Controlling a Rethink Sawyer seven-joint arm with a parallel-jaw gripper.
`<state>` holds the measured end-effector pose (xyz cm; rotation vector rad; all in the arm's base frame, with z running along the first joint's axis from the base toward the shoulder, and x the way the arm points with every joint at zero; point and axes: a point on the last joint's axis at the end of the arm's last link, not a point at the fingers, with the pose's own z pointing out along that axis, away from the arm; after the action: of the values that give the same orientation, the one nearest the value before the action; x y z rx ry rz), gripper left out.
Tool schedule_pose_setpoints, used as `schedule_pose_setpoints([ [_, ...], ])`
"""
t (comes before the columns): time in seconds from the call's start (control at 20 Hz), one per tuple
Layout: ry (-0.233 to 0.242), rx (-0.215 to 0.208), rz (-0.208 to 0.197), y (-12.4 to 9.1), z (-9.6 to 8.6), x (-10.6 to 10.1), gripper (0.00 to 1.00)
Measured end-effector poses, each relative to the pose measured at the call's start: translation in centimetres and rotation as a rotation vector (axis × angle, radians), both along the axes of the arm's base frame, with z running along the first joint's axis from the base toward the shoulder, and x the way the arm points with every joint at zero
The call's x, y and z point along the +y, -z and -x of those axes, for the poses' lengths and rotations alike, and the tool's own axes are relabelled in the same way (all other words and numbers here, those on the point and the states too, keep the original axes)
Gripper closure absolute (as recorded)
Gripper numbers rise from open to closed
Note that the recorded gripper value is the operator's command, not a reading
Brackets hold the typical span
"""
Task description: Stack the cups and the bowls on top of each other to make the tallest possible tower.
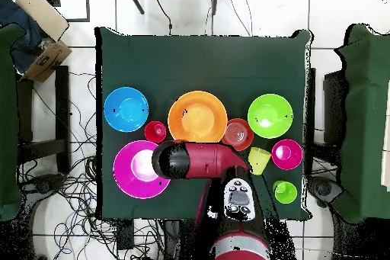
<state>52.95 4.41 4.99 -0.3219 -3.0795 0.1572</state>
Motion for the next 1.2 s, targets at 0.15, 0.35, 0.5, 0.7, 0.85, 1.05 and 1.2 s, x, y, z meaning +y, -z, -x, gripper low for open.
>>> schedule_pose_setpoints([
  [0.15, 0.022, 0.033, -0.002, -1.9, -0.4, -0.2, 0.0],
  [0.35, 0.043, 0.09, -0.004, -3.9, -0.8, -0.3, 0.0],
  [0.5, 0.062, 0.132, -0.009, -5.6, -1.6, -0.4, 0.0],
  [0.7, 0.076, 0.14, -0.013, -6.9, -2.6, -0.4, 0.0],
  [0.85, 0.074, 0.123, -0.012, -7.5, -3.2, -0.4, 0.0],
  [1.05, 0.07, 0.102, -0.011, -8.7, -3.4, -0.2, 0.0],
  [1.2, 0.069, 0.091, -0.011, -9.6, -3.0, 0.0, 0.0],
])
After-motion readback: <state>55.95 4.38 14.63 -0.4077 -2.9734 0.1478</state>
